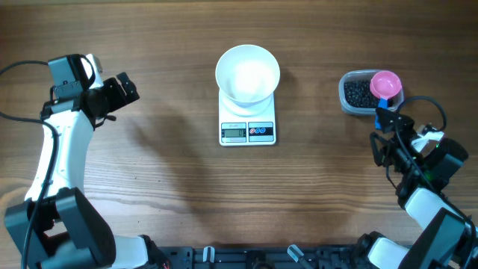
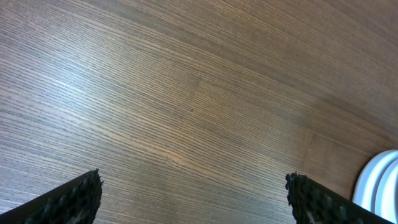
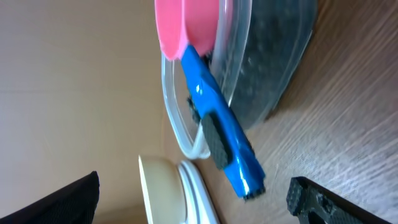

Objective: Scoop item into bowl and weigh 150g on scale
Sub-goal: 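Close the right gripper on the blue handle of the pink scoop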

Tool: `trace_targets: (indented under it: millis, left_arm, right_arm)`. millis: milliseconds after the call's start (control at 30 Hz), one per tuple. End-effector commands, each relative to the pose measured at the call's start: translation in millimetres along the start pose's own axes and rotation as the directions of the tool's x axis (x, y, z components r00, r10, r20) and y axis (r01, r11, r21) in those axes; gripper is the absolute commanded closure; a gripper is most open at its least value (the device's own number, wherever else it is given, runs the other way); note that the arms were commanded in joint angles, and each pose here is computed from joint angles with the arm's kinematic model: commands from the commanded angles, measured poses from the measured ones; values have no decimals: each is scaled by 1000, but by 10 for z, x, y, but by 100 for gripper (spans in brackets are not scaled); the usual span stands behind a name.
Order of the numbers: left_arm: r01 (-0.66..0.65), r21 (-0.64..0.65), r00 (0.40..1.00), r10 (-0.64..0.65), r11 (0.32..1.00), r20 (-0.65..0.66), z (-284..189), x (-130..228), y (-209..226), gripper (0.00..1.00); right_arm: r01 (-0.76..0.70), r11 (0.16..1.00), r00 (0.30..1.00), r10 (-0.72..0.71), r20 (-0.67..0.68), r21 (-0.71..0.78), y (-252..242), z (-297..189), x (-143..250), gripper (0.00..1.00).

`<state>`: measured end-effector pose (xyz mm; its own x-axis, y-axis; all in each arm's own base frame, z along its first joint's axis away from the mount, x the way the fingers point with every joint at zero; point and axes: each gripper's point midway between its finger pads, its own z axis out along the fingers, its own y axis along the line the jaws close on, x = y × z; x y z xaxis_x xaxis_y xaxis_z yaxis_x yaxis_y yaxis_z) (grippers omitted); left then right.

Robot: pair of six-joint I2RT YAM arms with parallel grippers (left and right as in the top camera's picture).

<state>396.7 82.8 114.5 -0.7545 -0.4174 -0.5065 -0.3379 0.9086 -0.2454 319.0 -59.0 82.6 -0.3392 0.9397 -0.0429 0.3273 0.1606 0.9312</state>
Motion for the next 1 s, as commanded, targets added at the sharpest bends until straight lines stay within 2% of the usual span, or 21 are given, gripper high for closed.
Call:
trace_targets:
  millis: [0,233,467,633,800,967]
  left_arm:
    - [-26,-2,999,26,1000,28,-79,-59,-11,0]
    - [-26,-2,999,26,1000,28,-79,-59,-11,0]
    - [-26,-2,999,26,1000,28,-79,-59,-11,0]
    - [-26,-2,999,26,1000,28,-79,-59,-11,0]
    - [-26,-2,999,26,1000,28,-79,-59,-11,0]
    - [-26,-2,999,26,1000,28,-79,-59,-11,0]
  right_arm:
    - [-35,999,998,34,52,21,-34,9,-91,0]
    - [-14,994,999,19,43,-108,303,-7,-131,0]
    - [-66,991,997,69,25,-114,311,-7,-110,0]
    - [-74,993,994,81,76,-93,259,-4,-195,0]
    - [20,979,999,-14,33,-205,564,-47,-135,0]
    - [3,967,997,17,76,-256,715,-88,-233,7]
